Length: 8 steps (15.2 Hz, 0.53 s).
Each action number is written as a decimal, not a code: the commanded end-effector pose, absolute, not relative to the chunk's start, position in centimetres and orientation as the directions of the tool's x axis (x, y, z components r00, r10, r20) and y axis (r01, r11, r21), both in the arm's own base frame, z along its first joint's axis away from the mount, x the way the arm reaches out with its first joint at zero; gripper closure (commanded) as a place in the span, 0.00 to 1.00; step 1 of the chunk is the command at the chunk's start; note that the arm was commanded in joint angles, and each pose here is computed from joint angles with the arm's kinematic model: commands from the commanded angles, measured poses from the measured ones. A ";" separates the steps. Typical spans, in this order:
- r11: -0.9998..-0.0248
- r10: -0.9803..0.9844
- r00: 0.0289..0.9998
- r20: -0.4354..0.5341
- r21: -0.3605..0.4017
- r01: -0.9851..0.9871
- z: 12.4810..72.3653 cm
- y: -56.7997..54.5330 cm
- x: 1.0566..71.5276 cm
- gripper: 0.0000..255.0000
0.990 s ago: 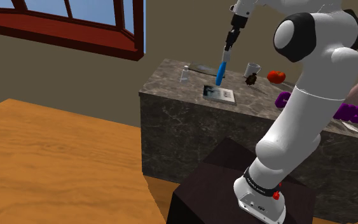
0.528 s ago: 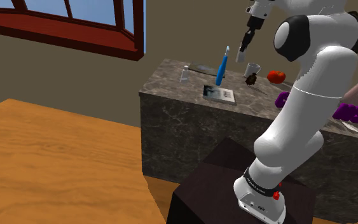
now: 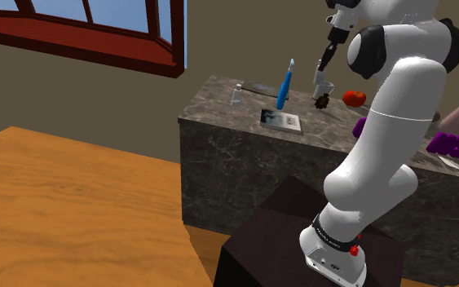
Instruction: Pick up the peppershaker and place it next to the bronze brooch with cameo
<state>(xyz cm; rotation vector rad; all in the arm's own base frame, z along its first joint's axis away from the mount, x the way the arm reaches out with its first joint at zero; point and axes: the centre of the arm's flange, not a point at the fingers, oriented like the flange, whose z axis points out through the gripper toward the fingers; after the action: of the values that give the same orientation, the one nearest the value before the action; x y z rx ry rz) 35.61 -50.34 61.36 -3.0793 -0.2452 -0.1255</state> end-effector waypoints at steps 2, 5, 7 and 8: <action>-0.986 0.156 0.984 0.085 -0.043 0.160 59.9 -50.4 35.5 1.00; -0.986 0.156 0.984 0.085 -0.043 0.160 58.3 -50.4 35.5 1.00; -0.986 0.156 0.984 0.085 -0.043 0.160 57.2 -50.4 35.5 1.00; -0.986 0.156 0.984 0.085 -0.043 0.160 56.7 -50.4 35.5 1.00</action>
<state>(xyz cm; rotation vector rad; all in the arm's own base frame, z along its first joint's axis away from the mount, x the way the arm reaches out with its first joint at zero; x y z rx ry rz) 35.55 -50.46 57.29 -3.0793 -0.2457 -0.1257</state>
